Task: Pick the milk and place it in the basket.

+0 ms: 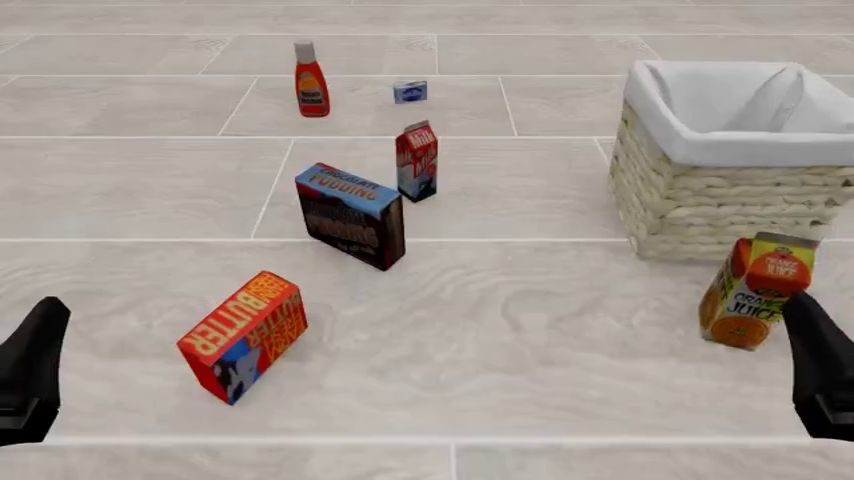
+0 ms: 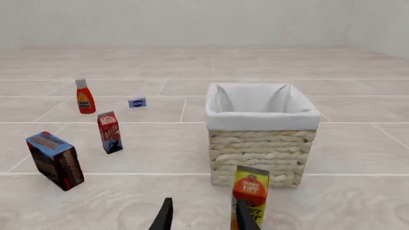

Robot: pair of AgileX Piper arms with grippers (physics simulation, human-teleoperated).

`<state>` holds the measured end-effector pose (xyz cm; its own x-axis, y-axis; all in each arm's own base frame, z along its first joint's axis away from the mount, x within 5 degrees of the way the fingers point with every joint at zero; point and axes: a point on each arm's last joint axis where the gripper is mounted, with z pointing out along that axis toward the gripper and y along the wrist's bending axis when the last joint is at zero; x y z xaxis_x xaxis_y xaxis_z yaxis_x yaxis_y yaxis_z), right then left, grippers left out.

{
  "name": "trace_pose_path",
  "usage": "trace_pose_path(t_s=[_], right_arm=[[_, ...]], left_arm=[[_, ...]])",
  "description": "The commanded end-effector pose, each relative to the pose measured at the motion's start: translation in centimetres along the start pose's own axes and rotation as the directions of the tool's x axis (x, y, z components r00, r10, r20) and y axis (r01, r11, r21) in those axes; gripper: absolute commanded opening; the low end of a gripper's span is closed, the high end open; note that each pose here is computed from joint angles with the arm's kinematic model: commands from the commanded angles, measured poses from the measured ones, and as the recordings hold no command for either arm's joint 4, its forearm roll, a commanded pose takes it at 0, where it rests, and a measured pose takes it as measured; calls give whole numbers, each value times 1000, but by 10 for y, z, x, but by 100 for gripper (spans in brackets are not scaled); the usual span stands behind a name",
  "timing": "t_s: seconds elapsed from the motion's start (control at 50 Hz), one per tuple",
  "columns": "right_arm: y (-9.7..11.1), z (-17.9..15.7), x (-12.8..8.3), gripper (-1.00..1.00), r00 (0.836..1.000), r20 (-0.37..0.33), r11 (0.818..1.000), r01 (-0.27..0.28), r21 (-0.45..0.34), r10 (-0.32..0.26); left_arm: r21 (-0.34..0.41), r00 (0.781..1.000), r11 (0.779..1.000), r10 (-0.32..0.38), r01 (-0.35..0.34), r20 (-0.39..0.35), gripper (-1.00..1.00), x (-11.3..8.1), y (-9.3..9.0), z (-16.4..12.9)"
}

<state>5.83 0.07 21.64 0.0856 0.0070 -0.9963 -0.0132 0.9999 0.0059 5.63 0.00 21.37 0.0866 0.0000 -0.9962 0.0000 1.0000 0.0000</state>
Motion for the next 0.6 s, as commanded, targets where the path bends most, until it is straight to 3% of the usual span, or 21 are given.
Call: trace_pose_path(t_s=[0.02, 0.06, 0.1, 0.12, 0.2, 0.3, 0.34, 0.42, 0.5, 0.6], right_arm=[[3, 6, -4, 100, 1000, -24, 999, -6, -53, 5], [4, 6, -10, 100, 1000, -14, 998, 25, -66, -26], [4, 15, -9, 100, 998, -48, 998, 39, -54, -41], [7, 17, -11, 100, 997, -44, 995, 51, -89, -55], [11, 24, -16, 100, 998, -50, 990, 35, -139, -42], [27, 42, -32, 100, 996, -60, 963, 45, -265, -63], [29, 50, -39, 100, 991, -37, 956, 114, -270, -129], [38, 60, -55, 100, 995, -29, 945, 84, -316, -97], [52, 82, -64, 100, 990, -35, 924, 113, -365, -136], [66, 106, -71, 100, 985, -70, 911, 117, -395, -157]], left_arm=[[0, 1000, 1000, 0, 0, -1, 100, -1, 0, 0], [0, 1000, 1000, 0, 0, 0, 100, -1, 0, 0], [0, 1000, 1000, 0, 0, 0, 100, -1, 0, 0], [0, 1000, 1000, 0, 0, -1, 100, -1, 0, 0], [0, 1000, 1000, 0, 0, -1, 100, -1, 0, 0], [0, 1000, 1000, 0, 0, -1, 100, -1, 0, 0], [0, 1000, 1000, 0, 0, -1, 100, -1, 0, 0], [0, 1000, 1000, 0, 0, -1, 100, -1, 0, 0], [0, 1000, 1000, 0, 0, -1, 100, -1, 0, 0], [0, 1000, 1000, 0, 0, -1, 100, -1, 0, 0]])
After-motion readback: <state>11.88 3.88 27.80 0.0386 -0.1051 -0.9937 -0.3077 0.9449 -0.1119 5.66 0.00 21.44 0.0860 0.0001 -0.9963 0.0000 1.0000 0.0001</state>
